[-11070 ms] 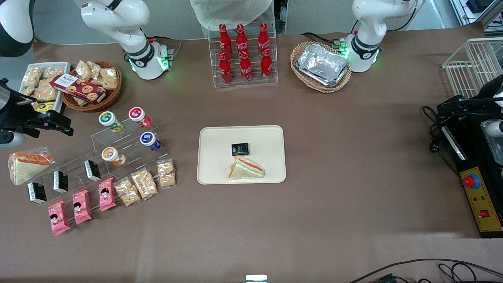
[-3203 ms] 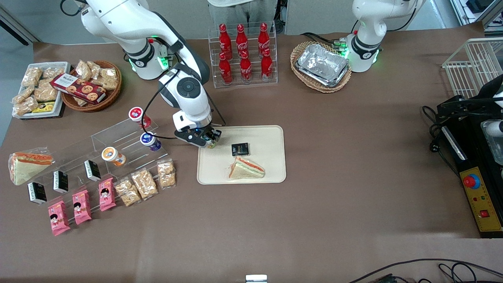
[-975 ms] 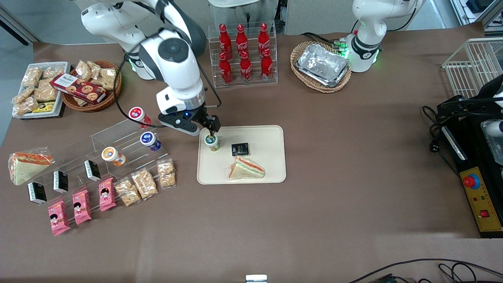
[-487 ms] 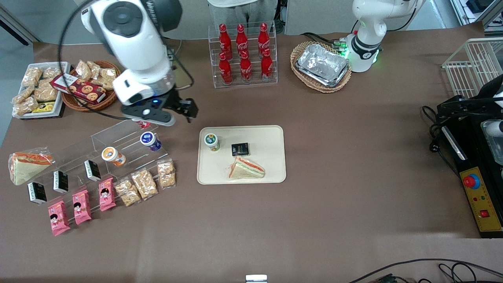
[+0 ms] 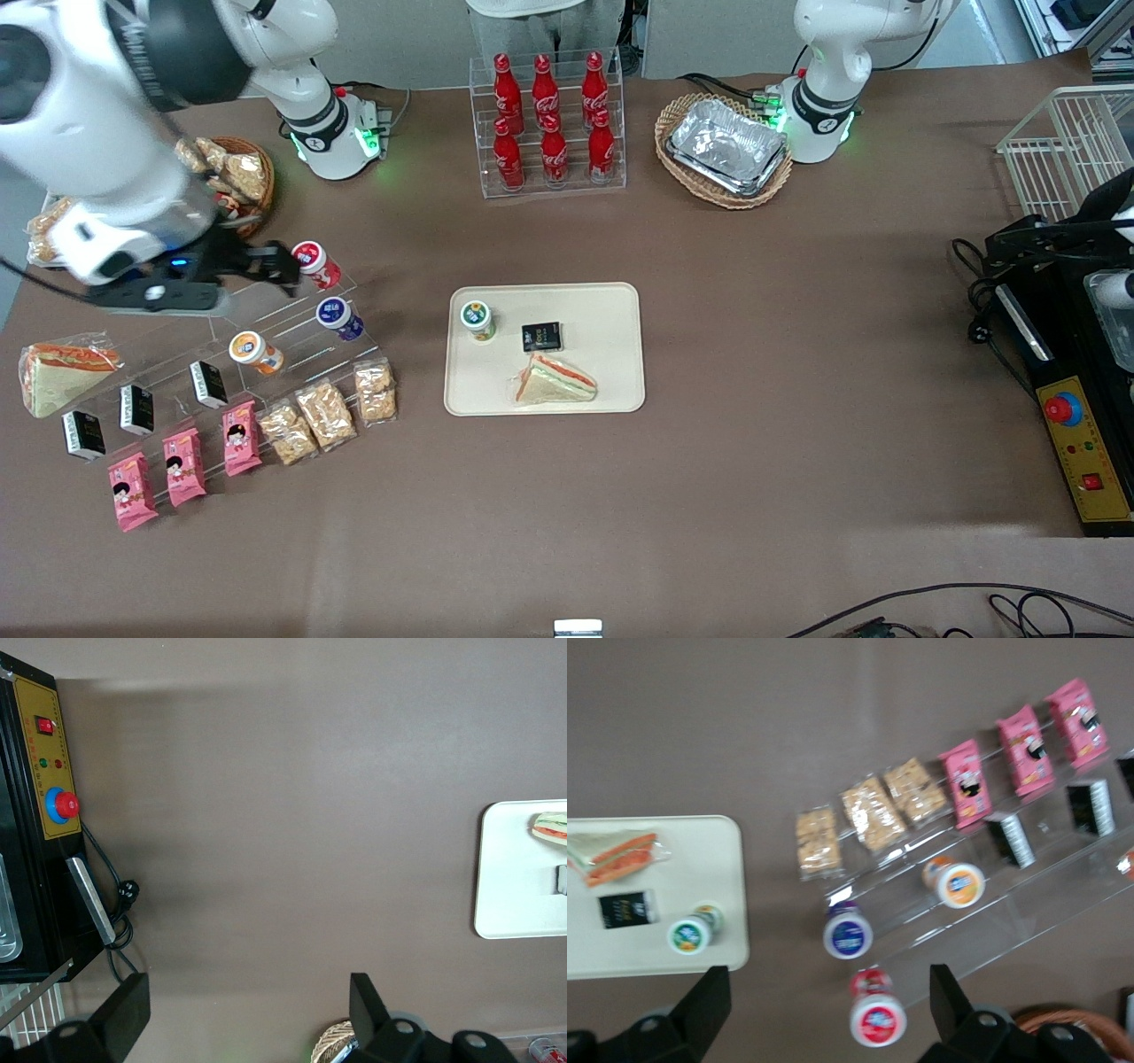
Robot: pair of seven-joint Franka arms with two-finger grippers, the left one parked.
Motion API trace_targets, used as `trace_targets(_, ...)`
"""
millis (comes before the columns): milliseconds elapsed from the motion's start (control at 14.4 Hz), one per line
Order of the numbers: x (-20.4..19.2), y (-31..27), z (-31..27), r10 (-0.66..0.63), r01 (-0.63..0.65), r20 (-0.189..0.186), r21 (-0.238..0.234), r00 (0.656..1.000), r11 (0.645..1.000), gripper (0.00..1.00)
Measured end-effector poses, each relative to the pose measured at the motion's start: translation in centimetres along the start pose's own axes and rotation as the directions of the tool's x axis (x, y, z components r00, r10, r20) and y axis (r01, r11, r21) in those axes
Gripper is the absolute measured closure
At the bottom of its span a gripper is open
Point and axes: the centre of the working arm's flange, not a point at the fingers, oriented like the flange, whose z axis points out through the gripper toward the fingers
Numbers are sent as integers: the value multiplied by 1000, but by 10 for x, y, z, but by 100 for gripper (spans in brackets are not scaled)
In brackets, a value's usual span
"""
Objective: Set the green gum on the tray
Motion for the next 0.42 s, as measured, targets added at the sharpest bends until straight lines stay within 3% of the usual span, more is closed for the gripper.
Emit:
trace_targets(278,12,99,-3,-96,96,-1,33,995,995,0)
trace_targets(418,14,142,0,-70,70,1,66,998,995,0)
